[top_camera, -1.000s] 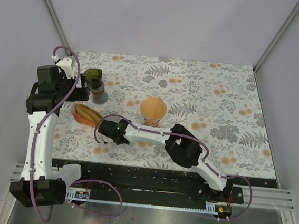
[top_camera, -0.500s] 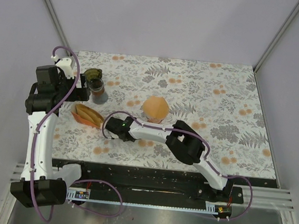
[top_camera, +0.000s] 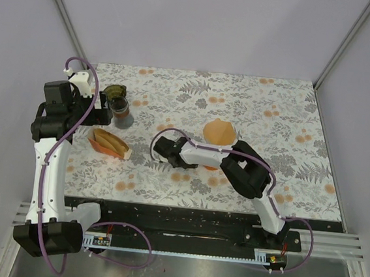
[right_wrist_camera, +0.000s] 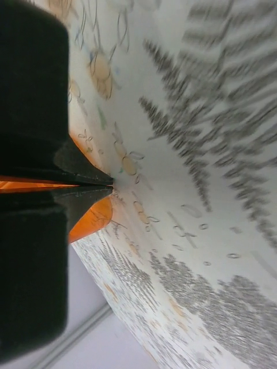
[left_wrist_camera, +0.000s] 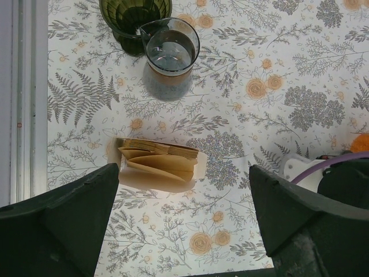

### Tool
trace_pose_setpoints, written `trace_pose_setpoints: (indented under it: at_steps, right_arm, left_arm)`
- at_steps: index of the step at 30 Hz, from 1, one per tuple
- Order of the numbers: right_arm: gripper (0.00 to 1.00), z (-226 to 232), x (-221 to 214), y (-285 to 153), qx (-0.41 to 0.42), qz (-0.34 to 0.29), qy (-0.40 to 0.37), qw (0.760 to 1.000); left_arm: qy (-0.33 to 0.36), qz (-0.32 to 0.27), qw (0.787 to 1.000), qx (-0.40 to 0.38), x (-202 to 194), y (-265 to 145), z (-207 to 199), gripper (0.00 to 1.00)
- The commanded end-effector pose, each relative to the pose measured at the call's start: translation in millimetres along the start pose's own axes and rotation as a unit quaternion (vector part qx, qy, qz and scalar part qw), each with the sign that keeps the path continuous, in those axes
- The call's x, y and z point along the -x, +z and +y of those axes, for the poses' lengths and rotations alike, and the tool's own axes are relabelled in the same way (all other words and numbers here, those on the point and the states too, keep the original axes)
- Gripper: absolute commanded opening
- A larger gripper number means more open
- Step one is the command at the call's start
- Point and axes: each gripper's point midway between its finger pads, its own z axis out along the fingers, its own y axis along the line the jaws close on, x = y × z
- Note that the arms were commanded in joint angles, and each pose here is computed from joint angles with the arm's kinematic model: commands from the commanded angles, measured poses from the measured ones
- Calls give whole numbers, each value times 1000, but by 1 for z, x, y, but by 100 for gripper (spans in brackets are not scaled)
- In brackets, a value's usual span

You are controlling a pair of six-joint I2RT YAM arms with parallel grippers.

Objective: Place the coffee filter in the dripper

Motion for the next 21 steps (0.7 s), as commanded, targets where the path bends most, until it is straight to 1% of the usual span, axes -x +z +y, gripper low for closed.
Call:
trace_pose_setpoints:
  at_steps: [1, 15, 21]
  right_arm:
    - [0, -17, -22, -5, -14, -6, 59, 998]
    - [0, -23, -98, 16, -13, 26, 159, 987]
    - [0, -27, -124, 21, -16, 35, 193, 980]
  left_arm:
    - [13, -24, 1000, -10, 11, -8, -4, 99]
    - [15, -23, 999, -17, 10, -8, -6, 99]
    - [17, -21, 999, -24, 8, -7, -8, 99]
